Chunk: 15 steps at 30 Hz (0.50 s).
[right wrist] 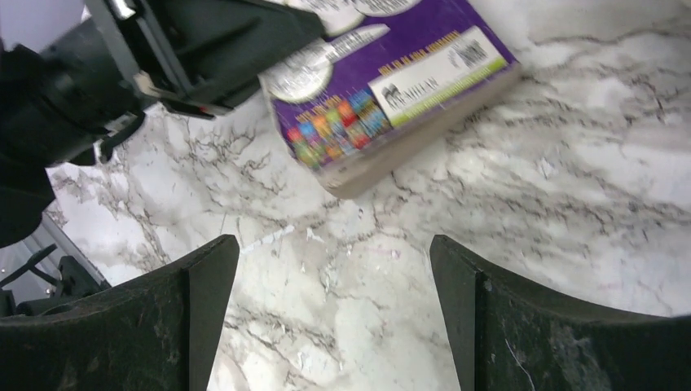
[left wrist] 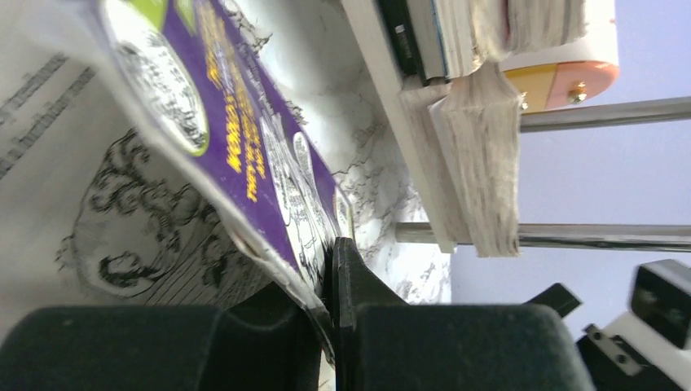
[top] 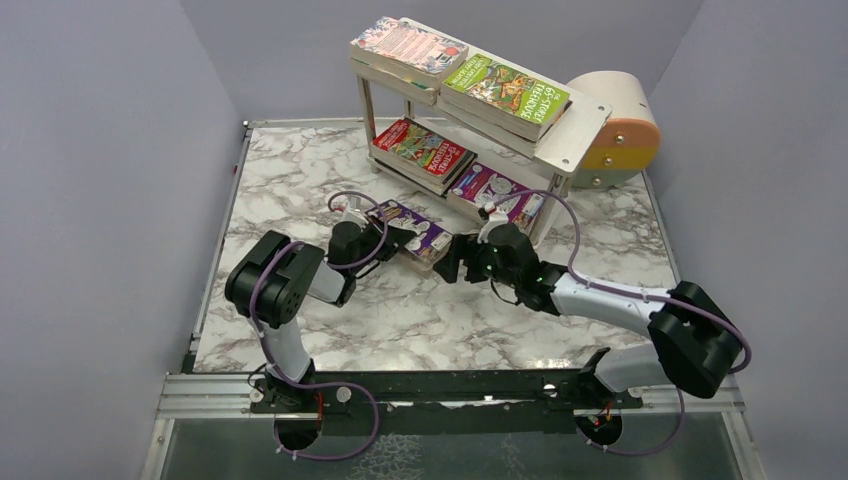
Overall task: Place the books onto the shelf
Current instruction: Pick up the book from the center of the board.
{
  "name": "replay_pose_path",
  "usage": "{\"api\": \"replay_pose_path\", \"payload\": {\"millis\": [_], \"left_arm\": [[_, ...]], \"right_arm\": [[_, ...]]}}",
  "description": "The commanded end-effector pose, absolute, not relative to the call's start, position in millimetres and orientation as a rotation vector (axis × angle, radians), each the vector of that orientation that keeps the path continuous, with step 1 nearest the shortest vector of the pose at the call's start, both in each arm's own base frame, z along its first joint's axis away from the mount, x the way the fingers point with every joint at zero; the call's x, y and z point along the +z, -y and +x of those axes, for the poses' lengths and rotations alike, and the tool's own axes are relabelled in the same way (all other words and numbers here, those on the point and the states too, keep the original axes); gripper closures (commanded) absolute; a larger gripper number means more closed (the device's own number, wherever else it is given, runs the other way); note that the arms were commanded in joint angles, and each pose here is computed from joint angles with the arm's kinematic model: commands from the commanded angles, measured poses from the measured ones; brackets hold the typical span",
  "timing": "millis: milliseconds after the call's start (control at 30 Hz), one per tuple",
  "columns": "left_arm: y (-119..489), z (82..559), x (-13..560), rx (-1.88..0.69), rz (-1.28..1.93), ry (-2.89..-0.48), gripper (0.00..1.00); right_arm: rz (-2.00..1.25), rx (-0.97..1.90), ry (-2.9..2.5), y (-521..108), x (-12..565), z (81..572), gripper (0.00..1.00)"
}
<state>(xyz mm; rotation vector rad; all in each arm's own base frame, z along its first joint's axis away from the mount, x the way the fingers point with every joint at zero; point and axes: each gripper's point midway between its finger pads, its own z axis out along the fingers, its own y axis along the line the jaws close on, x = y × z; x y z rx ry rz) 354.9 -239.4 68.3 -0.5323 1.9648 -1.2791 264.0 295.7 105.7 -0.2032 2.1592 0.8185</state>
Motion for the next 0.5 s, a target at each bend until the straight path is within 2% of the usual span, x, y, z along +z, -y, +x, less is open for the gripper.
{"api": "replay_pose_path", "payload": {"millis": [0,300,467], "left_arm": [[233,353,110,-1.383,-0.511,-1.847,1.00],[240,341,144,-1.649,-0.510,-1.692,1.00],[242,336,150,-1.691,-0.487,-1.666,1.00]], "right_arm": [[-0.137,0.847,-2.193,-281,103,253,0.13],[-0.082,1.001,-2.189,-287,103,245,0.13],[-0.048,1.075,-2.181,-299,100,247,0.13]]}}
